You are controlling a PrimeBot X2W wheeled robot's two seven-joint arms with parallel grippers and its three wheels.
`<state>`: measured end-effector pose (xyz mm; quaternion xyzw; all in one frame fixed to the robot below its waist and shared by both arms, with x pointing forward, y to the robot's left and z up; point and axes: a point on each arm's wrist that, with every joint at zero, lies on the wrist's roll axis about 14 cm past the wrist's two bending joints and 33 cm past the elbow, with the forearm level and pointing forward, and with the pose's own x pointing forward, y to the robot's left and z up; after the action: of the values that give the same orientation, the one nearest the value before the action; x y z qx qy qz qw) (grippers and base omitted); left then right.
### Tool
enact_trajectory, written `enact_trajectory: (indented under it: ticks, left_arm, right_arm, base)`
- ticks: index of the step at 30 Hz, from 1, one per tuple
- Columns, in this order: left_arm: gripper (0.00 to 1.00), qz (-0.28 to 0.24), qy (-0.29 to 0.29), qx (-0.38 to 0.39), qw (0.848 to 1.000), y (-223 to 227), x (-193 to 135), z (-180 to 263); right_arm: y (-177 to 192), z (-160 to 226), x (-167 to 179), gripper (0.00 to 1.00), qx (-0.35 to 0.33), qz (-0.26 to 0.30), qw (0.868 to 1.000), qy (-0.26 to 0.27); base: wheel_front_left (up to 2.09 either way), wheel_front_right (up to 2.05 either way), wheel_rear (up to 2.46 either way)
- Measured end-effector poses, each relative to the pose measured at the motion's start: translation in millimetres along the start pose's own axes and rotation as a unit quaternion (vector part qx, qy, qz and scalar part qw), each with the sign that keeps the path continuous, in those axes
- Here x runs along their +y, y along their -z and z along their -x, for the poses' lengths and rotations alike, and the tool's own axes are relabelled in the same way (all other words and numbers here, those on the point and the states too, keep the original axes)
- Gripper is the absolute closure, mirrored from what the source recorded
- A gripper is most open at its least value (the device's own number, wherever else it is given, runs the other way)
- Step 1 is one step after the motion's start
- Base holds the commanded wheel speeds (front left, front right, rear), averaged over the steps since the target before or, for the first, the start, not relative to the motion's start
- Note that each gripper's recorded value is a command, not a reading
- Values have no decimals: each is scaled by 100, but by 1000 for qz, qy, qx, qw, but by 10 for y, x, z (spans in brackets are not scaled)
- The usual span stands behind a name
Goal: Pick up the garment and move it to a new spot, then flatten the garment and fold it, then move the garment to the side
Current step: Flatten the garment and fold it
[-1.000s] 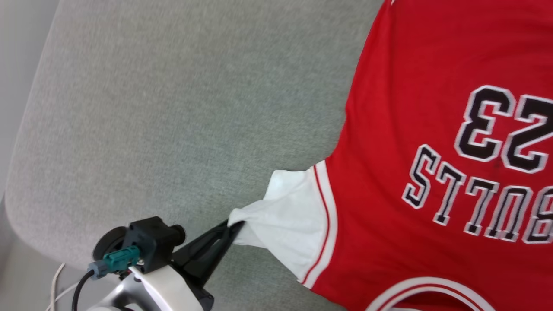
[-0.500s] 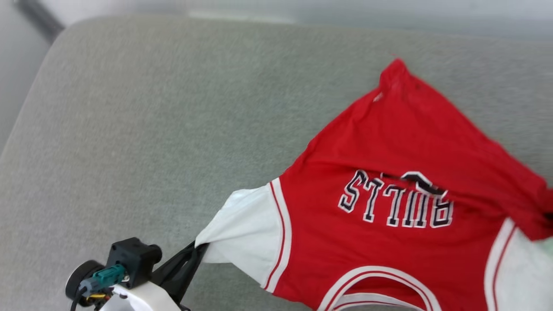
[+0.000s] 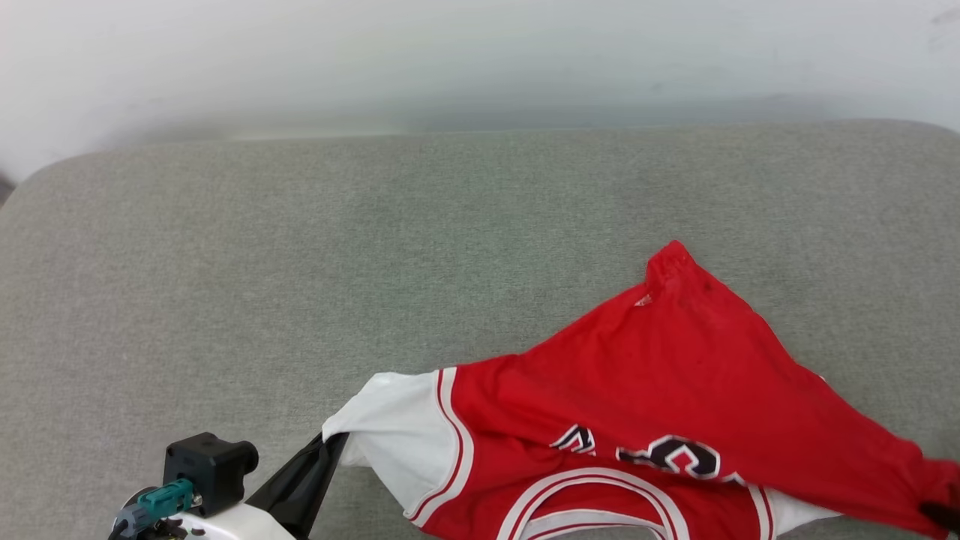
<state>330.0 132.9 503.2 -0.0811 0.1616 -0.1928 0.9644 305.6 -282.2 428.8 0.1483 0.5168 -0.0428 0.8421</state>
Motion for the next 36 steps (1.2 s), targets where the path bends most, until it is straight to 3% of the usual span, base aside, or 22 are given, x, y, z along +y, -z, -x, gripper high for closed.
enact_trajectory:
  ticks: [10,11,19,26,30,36]
  left_arm:
    - [100,11,7,-4,1000,23,-74,-21]
    - [100,12,7,-4,1000,29,-77,-17]
    - [100,20,11,-3,1000,52,-117,17]
    - [100,27,9,-6,1000,27,-70,-2]
    - [100,25,8,-8,1000,0,-41,-25]
    - [100,33,-1,-2,999,34,20,-59]
  right_arm:
    - [311,-51,-29,100,9,-22,1000,-10]
    - [292,-56,-9,0,6,-17,1000,-13]
    - [-165,39,143,0,-45,49,998,-24]
    - [-711,70,824,0,-90,141,982,-83]
    - [-895,-64,1185,0,-80,192,973,-101]
    - [-1098,-471,1482,0,-37,241,966,-86]
  base:
    - [0,0,0]
    - [0,0,0]
    - [0,0,0]
    - [0,0,0]
    - [0,0,0]
    - [0,0,0]
